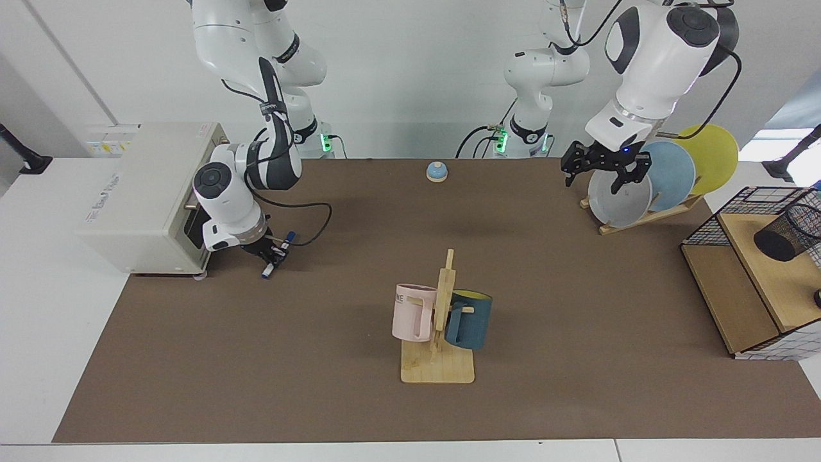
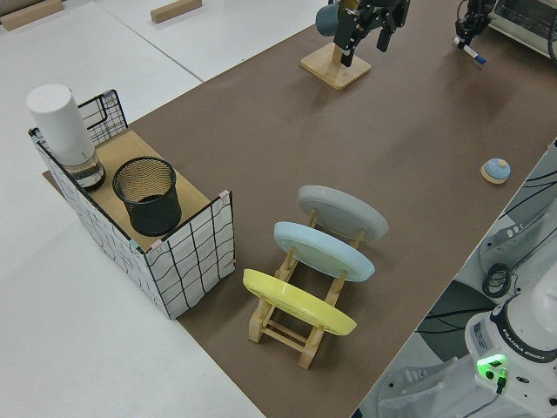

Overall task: Put markers into pen holder
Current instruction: 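Grasp the white marker with the right gripper and lift it, then carry the marker toward the left gripper while the left gripper reaches in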

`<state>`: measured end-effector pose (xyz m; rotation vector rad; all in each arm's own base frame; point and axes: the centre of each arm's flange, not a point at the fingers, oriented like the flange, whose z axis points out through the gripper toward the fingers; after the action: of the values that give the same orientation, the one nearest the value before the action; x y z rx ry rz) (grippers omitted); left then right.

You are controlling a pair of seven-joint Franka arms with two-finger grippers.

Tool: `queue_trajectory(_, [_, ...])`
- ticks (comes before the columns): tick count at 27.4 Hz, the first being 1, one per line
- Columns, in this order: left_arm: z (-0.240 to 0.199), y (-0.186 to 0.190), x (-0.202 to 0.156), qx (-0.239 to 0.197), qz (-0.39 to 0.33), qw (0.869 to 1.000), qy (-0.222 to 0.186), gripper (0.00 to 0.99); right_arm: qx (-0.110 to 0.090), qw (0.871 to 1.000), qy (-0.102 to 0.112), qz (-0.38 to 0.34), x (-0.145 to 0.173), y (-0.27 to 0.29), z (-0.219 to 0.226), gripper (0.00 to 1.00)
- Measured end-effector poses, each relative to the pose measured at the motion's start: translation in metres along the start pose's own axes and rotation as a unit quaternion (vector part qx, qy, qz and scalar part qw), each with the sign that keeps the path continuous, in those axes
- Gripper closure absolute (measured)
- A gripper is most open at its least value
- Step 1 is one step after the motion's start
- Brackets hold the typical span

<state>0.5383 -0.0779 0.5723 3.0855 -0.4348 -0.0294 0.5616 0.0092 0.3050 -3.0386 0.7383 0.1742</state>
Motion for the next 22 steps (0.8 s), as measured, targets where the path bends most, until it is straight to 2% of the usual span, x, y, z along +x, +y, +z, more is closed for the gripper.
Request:
queue_trajectory(3, [0.001, 0.007, 0.001, 0.0, 0.059, 0.998, 0.001, 0.0, 0.019, 0.997, -0.023, 0.065, -0.002, -0.014, -0.028, 0.83])
queue_trajectory(6, [0.001, 0.011, 0.004, -0.001, 0.131, 0.991, 0.005, 0.0, 0.053, 0.989, -0.045, 0.128, -0.012, -0.037, -0.066, 0.83])
queue_trajectory(10, [0.001, 0.012, 0.005, -0.009, 0.195, 0.981, 0.012, 0.0, 0.087, 0.973, -0.057, 0.204, -0.038, -0.07, -0.111, 0.83])
queue_trajectory(14, [0.002, 0.021, 0.007, -0.012, 0.266, 0.964, 0.014, 0.0, 0.11, 0.949, -0.075, 0.285, -0.069, -0.106, -0.145, 0.83])
queue_trajectory(17, [0.002, 0.039, 0.011, -0.008, 0.345, 0.938, 0.021, 0.0, 0.131, 0.926, -0.1, 0.339, -0.09, -0.132, -0.169, 0.83])
queue_trajectory(19, [0.001, 0.055, 0.014, -0.002, 0.41, 0.911, 0.031, 0.0, 0.145, 0.909, -0.116, 0.373, -0.103, -0.15, -0.185, 0.83])
queue_trajectory(22, [-0.001, 0.076, 0.017, 0.007, 0.496, 0.868, 0.041, 0.0, 0.153, 0.887, -0.136, 0.413, -0.117, -0.167, -0.198, 0.83])
